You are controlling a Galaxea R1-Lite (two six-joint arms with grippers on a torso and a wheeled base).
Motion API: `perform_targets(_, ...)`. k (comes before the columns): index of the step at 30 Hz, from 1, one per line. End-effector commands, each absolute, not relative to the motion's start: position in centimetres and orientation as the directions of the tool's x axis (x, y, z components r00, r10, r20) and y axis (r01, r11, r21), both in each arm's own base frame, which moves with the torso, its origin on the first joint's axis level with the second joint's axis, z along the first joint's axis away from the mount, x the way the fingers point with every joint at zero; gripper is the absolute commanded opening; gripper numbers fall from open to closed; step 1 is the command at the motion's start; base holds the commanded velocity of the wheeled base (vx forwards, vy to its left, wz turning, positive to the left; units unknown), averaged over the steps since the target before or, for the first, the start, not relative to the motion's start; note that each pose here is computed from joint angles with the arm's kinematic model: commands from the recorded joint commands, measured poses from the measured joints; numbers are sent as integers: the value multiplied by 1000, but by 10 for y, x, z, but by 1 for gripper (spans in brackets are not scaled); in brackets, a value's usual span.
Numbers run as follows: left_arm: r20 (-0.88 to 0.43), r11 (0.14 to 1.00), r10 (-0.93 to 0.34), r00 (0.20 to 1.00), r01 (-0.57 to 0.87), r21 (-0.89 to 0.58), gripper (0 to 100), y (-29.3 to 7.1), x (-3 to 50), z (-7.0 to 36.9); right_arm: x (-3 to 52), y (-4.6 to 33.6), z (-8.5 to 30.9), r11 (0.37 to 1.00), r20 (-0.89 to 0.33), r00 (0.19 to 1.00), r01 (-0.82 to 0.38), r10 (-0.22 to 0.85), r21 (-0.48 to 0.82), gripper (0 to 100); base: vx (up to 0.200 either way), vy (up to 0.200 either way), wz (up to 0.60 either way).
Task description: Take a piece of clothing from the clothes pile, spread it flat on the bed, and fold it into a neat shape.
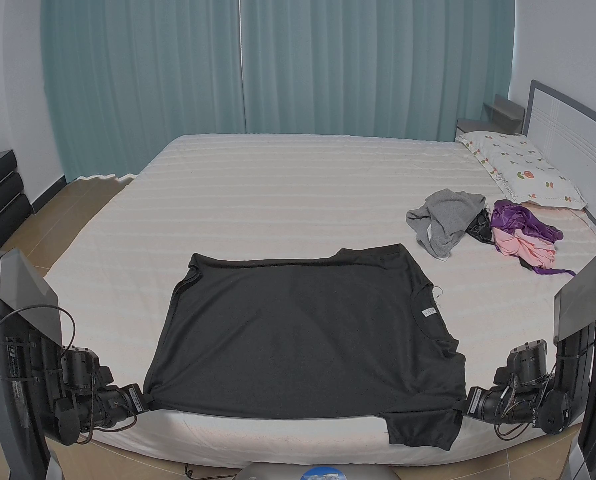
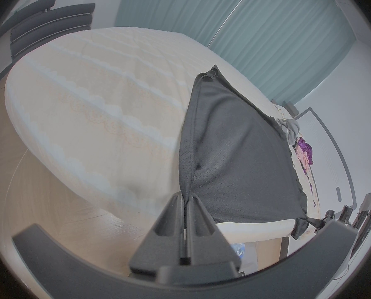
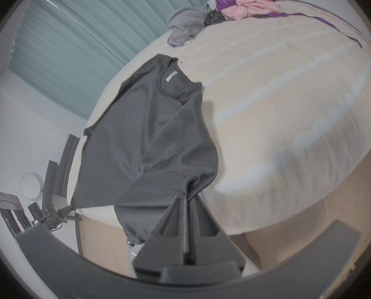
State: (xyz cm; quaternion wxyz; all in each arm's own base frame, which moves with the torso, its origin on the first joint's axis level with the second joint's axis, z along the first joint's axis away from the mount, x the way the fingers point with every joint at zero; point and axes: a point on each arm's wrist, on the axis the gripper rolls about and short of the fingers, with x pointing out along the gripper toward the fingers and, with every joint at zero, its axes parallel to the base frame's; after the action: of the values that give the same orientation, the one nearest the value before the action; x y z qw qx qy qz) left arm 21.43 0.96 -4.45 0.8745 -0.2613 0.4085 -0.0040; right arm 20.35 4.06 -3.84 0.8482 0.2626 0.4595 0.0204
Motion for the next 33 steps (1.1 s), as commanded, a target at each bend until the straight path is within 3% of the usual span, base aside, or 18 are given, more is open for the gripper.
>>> perform_targets(1,-728,867,-215,651,-216,-449,0,9,208,-38,195,39,-25,868,-774,567,193,282,457,0,0,0,0)
perform_targets(11,-791,907,-218,571,-181,-380,0,9,195,-31,182,33,-21,883,-832,486,222,267,413,0,0,0,0)
perform_targets(16,-813,920,-214,541,-168,-354,0,10,190,-30,181,30,-15,880,-826,499,228,262,417,0,0,0,0)
perform_targets(33,-876,956,-217,431,-89,-280,0,9,166,-13,159,18,-5,920,-891,397,217,222,326,0,0,0,0)
